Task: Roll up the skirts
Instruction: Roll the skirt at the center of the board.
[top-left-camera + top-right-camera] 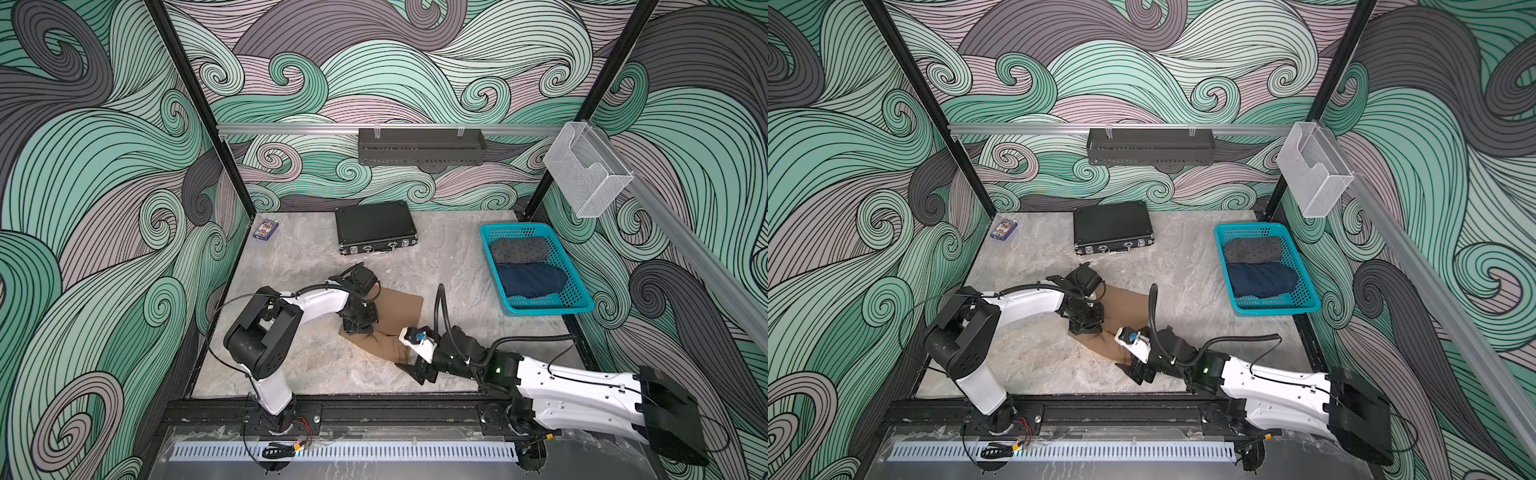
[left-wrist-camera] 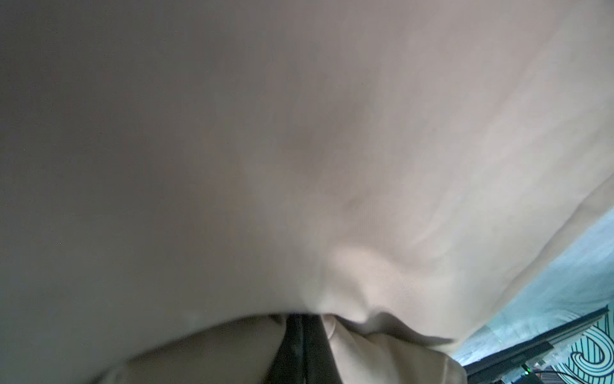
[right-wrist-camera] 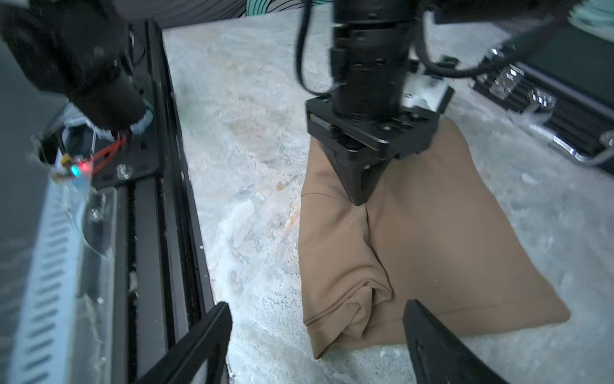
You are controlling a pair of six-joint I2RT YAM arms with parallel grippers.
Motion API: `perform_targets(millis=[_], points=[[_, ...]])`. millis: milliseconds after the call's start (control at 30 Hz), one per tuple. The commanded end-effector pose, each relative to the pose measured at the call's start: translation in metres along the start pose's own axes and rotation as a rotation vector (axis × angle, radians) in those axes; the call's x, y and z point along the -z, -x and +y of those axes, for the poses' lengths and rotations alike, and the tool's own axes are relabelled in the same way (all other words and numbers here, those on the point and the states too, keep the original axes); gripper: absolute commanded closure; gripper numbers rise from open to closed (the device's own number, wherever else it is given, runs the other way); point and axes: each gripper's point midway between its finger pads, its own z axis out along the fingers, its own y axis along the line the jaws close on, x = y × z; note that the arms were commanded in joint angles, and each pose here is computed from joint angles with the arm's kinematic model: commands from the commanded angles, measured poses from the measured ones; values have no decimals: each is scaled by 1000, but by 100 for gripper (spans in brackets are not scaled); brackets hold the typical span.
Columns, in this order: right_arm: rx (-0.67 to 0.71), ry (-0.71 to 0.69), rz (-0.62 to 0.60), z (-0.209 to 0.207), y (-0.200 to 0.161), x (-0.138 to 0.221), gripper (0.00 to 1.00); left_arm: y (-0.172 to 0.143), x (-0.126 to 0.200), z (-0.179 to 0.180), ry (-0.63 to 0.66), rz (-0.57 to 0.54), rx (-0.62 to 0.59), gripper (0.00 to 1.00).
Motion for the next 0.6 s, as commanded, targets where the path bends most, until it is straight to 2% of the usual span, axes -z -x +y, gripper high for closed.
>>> perform_targets(millis=[0, 100, 233, 400, 567], points=[[374, -112, 37, -3, -1, -8, 15, -22, -18, 25, 102, 105, 0, 100], [508, -88, 94, 6, -15, -18, 15, -24, -17, 24, 97, 124, -1, 100], [579, -78, 155, 8, -28, -32, 14, -24, -16, 24, 102, 126, -1, 100], [580, -72, 216, 9, -43, -53, 14, -26, -14, 27, 109, 123, 9, 100], [545, -102, 310, 1, -64, -70, 22, -25, -11, 26, 100, 117, 22, 100]])
